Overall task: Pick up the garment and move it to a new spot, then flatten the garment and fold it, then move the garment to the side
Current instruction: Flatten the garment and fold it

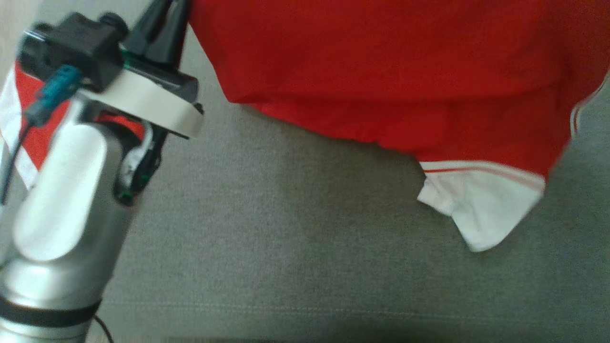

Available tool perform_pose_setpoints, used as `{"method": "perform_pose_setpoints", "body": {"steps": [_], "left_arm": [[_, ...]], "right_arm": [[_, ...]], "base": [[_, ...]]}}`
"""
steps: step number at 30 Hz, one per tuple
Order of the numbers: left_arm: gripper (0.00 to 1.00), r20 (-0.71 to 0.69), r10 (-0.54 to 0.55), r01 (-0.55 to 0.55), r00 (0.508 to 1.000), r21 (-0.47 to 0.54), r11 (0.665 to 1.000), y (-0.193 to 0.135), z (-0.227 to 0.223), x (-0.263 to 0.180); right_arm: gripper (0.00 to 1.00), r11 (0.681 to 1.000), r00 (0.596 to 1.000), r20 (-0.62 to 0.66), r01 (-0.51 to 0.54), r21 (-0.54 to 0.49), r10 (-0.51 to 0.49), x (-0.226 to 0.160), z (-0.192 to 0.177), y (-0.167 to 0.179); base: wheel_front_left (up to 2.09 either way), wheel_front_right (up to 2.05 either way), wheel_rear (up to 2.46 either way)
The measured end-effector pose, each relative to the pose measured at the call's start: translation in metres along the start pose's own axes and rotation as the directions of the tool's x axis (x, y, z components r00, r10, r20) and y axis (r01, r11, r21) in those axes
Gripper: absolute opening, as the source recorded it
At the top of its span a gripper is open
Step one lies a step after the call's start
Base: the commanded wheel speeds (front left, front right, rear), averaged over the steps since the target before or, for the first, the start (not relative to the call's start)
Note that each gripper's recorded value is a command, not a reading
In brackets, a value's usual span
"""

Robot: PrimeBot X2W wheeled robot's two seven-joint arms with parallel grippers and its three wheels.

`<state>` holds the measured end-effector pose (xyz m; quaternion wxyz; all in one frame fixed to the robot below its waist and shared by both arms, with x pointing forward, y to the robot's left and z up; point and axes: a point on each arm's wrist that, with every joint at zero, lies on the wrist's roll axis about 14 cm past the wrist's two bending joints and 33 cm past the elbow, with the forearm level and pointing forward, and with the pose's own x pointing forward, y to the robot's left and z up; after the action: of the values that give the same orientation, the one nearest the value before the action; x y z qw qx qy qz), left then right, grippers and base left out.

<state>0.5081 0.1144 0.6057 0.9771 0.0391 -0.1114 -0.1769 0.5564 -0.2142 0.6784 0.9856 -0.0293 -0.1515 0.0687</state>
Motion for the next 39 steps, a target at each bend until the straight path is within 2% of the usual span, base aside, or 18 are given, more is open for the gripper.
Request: {"method": "perform_pose_setpoints", "body": {"steps": [5, 8, 15, 20, 26, 32, 39], "left_arm": [[0.00, 0.122, -0.010, 0.002, 0.992, 0.064, 0.998, -0.001, 0.067, -0.008], [0.00, 0.181, -0.012, -0.006, 0.983, 0.101, 0.995, 0.000, 0.101, -0.015], [0.00, 0.279, -0.047, 0.004, 0.959, 0.152, 0.988, -0.013, 0.157, -0.025], [0.00, 0.287, -0.056, 0.012, 0.956, 0.153, 0.988, -0.017, 0.164, -0.025], [0.00, 0.226, -0.040, 0.021, 0.973, 0.087, 0.996, -0.013, 0.141, -0.012], [0.00, 0.183, -0.019, 0.017, 0.983, 0.014, 1.000, -0.001, 0.117, 0.024], [0.00, 0.117, 0.051, -0.048, 0.992, -0.030, 0.998, 0.027, 0.087, 0.068]], "right_arm": [[0.00, 0.998, 0.985, 0.171, 0.016, -0.065, -0.005, -0.026, 0.096, -0.003], [0.00, 0.995, 0.973, 0.232, 0.028, -0.092, -0.006, -0.042, 0.135, -0.005], [0.00, 0.994, 0.964, 0.266, 0.048, -0.095, -0.021, -0.067, 0.174, -0.012], [0.00, 0.995, 0.968, 0.248, 0.052, -0.083, -0.030, -0.072, 0.176, -0.016], [0.00, 0.999, 0.987, 0.158, 0.024, -0.023, -0.020, -0.057, 0.145, -0.016], [0.00, 0.998, 0.993, 0.115, -0.021, 0.051, 0.015, -0.014, 0.118, -0.007], [0.00, 0.991, 0.996, 0.079, -0.051, 0.124, 0.042, 0.049, 0.089, 0.012]], "base": [[0.00, 0.00, 0.00], [0.00, 0.00, 0.00], [0.00, 0.00, 0.00], [0.00, 0.00, 0.00], [0.00, 0.00, 0.00], [0.00, 0.00, 0.00], [0.00, 0.00, 0.00]]}}
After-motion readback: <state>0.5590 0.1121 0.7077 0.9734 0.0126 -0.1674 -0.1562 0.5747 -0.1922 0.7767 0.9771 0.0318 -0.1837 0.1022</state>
